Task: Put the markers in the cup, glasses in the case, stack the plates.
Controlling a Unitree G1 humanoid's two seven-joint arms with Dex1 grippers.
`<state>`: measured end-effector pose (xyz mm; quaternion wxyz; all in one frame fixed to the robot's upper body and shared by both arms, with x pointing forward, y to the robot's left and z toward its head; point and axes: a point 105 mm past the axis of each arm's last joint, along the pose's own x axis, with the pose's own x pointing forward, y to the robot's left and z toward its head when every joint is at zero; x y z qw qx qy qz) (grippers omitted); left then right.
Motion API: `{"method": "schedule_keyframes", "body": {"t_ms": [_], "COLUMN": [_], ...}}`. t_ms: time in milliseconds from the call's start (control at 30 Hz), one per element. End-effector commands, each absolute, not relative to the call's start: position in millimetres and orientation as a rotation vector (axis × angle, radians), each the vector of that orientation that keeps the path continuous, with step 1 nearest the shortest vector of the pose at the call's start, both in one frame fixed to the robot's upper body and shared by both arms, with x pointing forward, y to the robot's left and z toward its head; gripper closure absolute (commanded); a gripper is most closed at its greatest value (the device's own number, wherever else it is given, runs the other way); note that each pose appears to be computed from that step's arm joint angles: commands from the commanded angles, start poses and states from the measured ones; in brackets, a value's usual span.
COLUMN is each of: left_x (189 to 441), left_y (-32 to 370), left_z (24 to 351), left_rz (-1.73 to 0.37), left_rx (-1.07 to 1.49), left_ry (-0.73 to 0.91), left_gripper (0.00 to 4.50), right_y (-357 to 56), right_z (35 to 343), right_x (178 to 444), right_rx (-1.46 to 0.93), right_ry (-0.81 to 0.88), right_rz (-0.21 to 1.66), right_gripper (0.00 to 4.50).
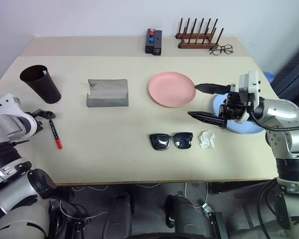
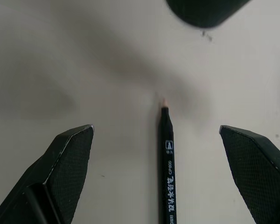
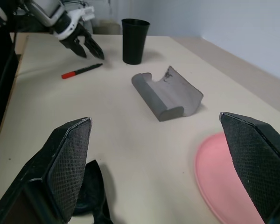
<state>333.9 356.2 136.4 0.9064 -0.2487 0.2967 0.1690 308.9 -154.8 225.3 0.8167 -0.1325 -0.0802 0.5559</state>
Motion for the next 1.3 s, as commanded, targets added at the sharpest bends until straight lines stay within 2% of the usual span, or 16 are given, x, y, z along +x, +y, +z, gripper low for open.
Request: {"method": "schedule_keyframes", "body": {"t_ms": [33, 233, 267, 367, 567, 767, 867, 933, 1000, 1067, 1200, 1300], "left_x": [345.1, 344.0, 342.1, 336.3, 336.4, 337.9, 340.6, 345.9, 344.9, 346.4, 353.6, 359.4], "left_y": [350.0, 339.8, 337.9, 340.4, 345.3, 339.6, 328.6, 329.0, 319.0, 312.0, 305.6, 301.5], "left_z": [140.9, 125.7, 120.0, 105.7, 104.6, 104.5, 116.0, 140.7, 153.6, 175.6, 218.3, 252.7], "left_rz": [0.322, 0.275, 0.256, 0.242, 0.221, 0.183, 0.078, 0.006, -0.096, -0.150, -0.202, -0.242], "left_rx": [-0.496, -0.507, -0.511, -0.554, -0.518, -0.507, -0.497, -0.324, -0.231, -0.230, -0.071, -0.057], "left_ry": [0.590, 0.688, 0.722, 0.790, 0.835, 0.850, 0.784, 0.639, 0.579, 0.501, 0.314, 0.124], "left_gripper": [0.02, 0.02, 0.26, 1.26, 4.35, 4.44, 4.44, 4.44, 4.44, 4.44, 4.44, 4.44], "right_y": [-154.5, -159.0, -159.9, -161.1, -160.7, -161.2, -164.2, -165.5, -166.6, -167.6, -163.5, -161.6], "right_z": [240.5, 241.6, 242.1, 242.0, 242.0, 243.4, 242.3, 242.7, 243.7, 244.7, 247.4, 247.3], "right_x": [300.7, 299.7, 300.2, 301.0, 301.6, 301.2, 301.9, 303.6, 305.6, 311.0, 316.1, 317.8], "right_rx": [-0.291, -0.302, -0.299, -0.300, -0.302, -0.305, -0.305, -0.305, -0.301, -0.301, -0.295, -0.294], "right_ry": [-0.237, -0.231, -0.231, -0.231, -0.233, -0.237, -0.230, -0.231, -0.235, -0.244, -0.266, -0.271], "right_rz": [1.178, 1.157, 1.151, 1.143, 1.140, 1.133, 1.122, 1.113, 1.105, 1.089, 1.092, 1.095], "right_gripper": [0.00, 0.00, 0.00, 0.00, 0.00, 0.00, 0.00, 0.00, 0.00, 0.00, 0.00, 0.00]}}
